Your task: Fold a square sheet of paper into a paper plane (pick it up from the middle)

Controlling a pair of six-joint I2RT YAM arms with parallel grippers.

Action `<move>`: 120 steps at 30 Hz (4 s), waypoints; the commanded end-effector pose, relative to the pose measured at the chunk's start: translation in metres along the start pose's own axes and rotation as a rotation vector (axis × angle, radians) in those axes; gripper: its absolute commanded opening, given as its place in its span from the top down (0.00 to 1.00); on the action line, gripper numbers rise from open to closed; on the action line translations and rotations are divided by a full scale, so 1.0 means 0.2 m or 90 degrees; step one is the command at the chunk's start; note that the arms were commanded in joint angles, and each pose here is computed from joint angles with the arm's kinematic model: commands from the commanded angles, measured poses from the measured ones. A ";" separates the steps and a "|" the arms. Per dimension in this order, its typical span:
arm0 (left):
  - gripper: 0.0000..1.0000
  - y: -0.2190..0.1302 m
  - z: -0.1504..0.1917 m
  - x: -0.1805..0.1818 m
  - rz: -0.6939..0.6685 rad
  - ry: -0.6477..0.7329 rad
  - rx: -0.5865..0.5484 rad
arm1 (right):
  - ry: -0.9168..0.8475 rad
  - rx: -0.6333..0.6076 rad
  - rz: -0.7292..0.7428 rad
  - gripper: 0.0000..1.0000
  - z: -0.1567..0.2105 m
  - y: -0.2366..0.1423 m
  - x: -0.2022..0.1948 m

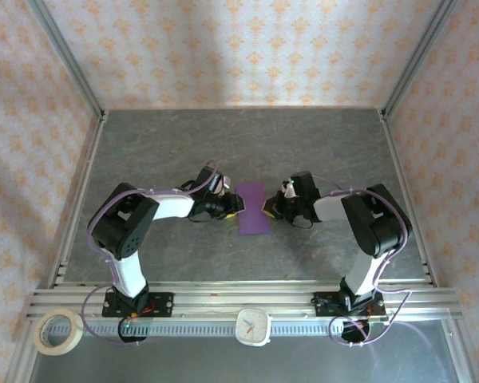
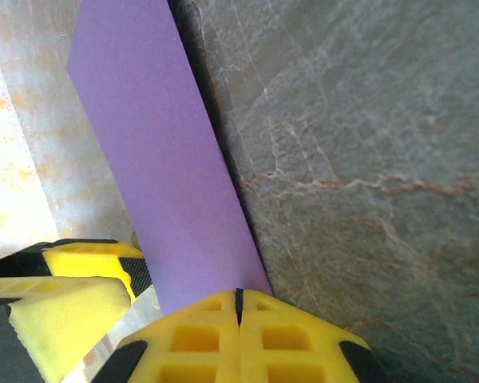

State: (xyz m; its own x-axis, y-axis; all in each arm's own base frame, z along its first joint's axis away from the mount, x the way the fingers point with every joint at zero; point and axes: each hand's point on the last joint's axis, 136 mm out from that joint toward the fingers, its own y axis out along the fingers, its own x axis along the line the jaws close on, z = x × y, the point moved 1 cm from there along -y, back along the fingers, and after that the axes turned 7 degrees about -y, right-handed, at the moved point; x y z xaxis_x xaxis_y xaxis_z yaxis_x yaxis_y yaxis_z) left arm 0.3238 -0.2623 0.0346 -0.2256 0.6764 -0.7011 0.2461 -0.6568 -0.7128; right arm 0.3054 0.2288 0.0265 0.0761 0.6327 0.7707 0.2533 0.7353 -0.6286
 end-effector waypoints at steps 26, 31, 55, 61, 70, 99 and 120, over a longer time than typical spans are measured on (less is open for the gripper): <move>0.74 0.02 0.02 -0.02 -0.015 0.008 0.023 | 0.068 0.015 0.086 0.95 0.10 0.01 -0.21; 0.79 0.00 0.02 -0.02 -0.020 0.010 0.017 | 0.071 0.011 0.085 0.95 0.10 0.01 -0.21; 0.68 -0.05 0.01 -0.07 0.003 0.035 -0.002 | 0.070 0.012 0.083 0.94 0.10 0.01 -0.21; 0.68 -0.06 0.01 -0.07 0.001 0.033 -0.004 | 0.071 0.012 0.083 0.94 0.10 0.01 -0.21; 0.70 -0.07 0.04 -0.11 0.036 0.040 0.012 | 0.073 0.009 0.081 0.94 0.09 0.00 -0.20; 1.00 -0.12 0.03 -0.19 0.090 0.042 0.013 | -0.120 -0.148 0.005 0.57 -0.08 -0.25 0.18; 1.00 -0.14 -0.01 -0.16 0.080 0.032 0.021 | -0.785 -0.266 0.269 0.49 0.39 -0.14 0.39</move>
State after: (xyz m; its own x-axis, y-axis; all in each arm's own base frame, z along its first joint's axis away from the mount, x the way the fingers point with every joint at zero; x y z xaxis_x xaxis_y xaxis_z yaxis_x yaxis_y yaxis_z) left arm 0.3247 -0.2650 0.0707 -0.1613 0.6047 -0.7800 0.2405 -0.7424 -0.6253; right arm 0.2163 0.2759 0.0868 -0.6529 0.7573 -0.0136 0.6204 0.5243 -0.5833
